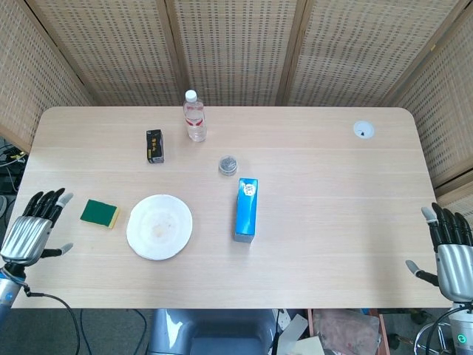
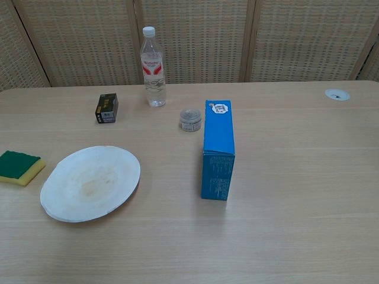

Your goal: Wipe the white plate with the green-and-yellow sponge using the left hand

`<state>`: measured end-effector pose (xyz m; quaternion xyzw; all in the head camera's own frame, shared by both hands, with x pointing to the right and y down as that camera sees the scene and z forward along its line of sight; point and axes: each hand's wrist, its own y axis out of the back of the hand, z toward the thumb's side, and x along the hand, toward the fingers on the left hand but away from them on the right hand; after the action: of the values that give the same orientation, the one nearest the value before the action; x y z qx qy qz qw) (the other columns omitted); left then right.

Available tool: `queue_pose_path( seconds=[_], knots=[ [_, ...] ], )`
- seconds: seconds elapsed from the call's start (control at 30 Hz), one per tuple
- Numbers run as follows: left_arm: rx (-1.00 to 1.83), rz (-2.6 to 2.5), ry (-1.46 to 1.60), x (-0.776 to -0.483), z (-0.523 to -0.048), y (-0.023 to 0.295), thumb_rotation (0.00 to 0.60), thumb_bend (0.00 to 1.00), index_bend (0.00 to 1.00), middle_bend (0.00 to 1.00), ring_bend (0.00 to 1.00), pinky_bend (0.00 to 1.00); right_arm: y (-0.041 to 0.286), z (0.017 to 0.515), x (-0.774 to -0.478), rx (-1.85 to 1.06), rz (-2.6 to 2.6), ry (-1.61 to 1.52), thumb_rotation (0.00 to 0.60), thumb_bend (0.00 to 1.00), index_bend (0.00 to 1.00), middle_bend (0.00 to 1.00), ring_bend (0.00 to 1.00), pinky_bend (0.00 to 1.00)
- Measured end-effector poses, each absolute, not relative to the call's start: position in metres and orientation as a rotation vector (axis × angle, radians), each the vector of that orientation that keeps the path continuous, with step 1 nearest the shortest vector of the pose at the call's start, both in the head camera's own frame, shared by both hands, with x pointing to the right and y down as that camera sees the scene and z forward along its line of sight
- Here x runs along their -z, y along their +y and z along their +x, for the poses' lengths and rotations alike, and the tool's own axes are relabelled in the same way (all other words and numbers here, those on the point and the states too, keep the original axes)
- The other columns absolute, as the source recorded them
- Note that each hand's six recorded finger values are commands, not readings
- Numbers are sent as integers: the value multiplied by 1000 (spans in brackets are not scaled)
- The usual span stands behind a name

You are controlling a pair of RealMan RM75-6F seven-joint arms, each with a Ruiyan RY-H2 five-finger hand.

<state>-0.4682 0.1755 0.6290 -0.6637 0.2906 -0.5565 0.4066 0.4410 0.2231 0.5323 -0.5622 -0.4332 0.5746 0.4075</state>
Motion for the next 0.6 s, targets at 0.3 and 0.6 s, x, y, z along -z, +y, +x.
queue_pose_path(
  seconds=[0.3,0.6],
  knots=[
    [1382,-1707,487,-691,-468,154,600,0,84,15,0,92,220,443,-541,-1518,-1398,-1068,600,0,0,0,0,0],
    [1443,-1718,399,-736,-468,143,600,0,153,88,27,164,217,446,-551,-1566,-1389,-1049,600,0,0,0,0,0]
  ],
)
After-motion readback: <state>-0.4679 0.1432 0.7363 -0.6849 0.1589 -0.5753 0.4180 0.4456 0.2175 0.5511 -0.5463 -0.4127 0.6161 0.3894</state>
